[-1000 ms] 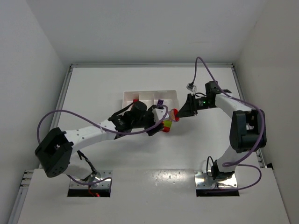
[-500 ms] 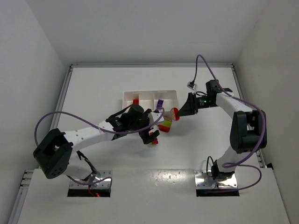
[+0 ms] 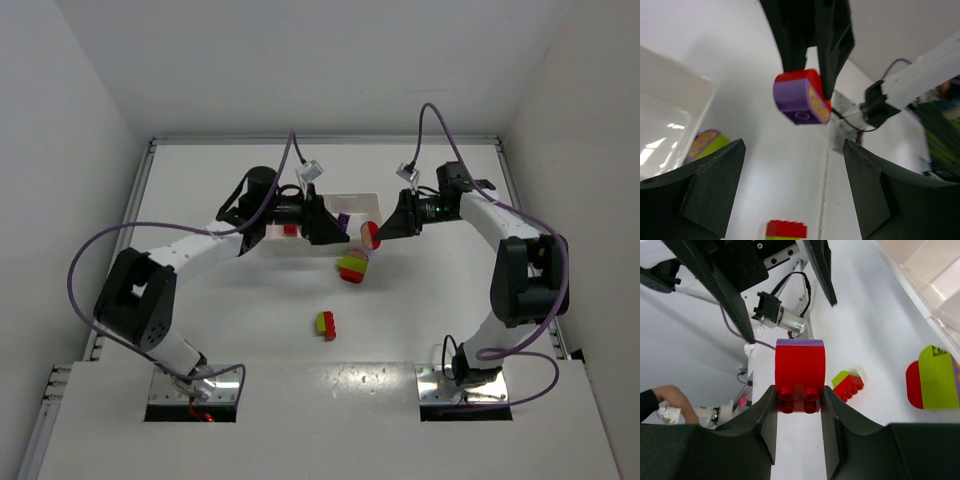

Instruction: Sort the legos into containers by color

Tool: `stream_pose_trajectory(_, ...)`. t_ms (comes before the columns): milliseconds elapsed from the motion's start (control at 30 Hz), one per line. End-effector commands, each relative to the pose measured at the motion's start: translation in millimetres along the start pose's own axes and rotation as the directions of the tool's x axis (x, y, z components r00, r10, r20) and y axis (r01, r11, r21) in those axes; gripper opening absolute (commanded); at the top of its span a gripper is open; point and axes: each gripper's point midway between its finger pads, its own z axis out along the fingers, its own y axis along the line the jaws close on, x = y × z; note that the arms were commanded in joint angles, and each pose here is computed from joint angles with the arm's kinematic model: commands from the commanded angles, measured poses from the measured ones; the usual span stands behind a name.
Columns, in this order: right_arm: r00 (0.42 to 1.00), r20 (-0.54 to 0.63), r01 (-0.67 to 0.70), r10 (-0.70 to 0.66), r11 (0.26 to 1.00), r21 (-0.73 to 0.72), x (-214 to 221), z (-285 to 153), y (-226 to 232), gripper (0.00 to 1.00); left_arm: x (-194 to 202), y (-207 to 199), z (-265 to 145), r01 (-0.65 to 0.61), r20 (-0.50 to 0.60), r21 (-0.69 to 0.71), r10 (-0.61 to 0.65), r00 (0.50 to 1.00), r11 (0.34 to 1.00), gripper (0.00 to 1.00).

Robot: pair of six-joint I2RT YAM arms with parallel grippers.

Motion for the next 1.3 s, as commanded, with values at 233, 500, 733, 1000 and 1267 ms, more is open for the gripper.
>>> stream_pose_trajectory(233, 0.995, 0.011, 0.097, -0.096, 0.990, -0.105, -20, 10, 21, 0.00, -28, -38, 20, 0.091, -0.066, 0.263, -0.076, 0.995, 0.960, 0.83)
stream_pose_trajectory(500, 0.993, 0.010, 0.115, -0.115, 0.987, -0.109, -23, 12, 24, 0.00, -22, -28, 28, 0.055, -0.096, 0.243, -0.032, 0.995, 0.969, 0.69)
stream_pose_trajectory(733, 0.992, 0.015, 0.123, -0.122, 0.987, -0.108, -29, 12, 23, 0.00, -14, -27, 30, 0.044, -0.126, 0.247, -0.013, 0.992, 0.968, 0.29)
stream_pose_trajectory(1000, 0.992, 0.049, 0.118, -0.115, 0.992, -0.048, -34, -2, 12, 0.00, -11, -24, 25, 0.025, -0.118, 0.222, 0.002, 0.993, 0.975, 0.04)
stream_pose_trajectory(1267, 0.983, 0.142, 0.115, -0.120, 0.992, 0.041, -44, -41, -3, 0.00, -4, -12, 1, 0.031, -0.100, 0.156, -0.015, 0.995, 0.987, 0.00)
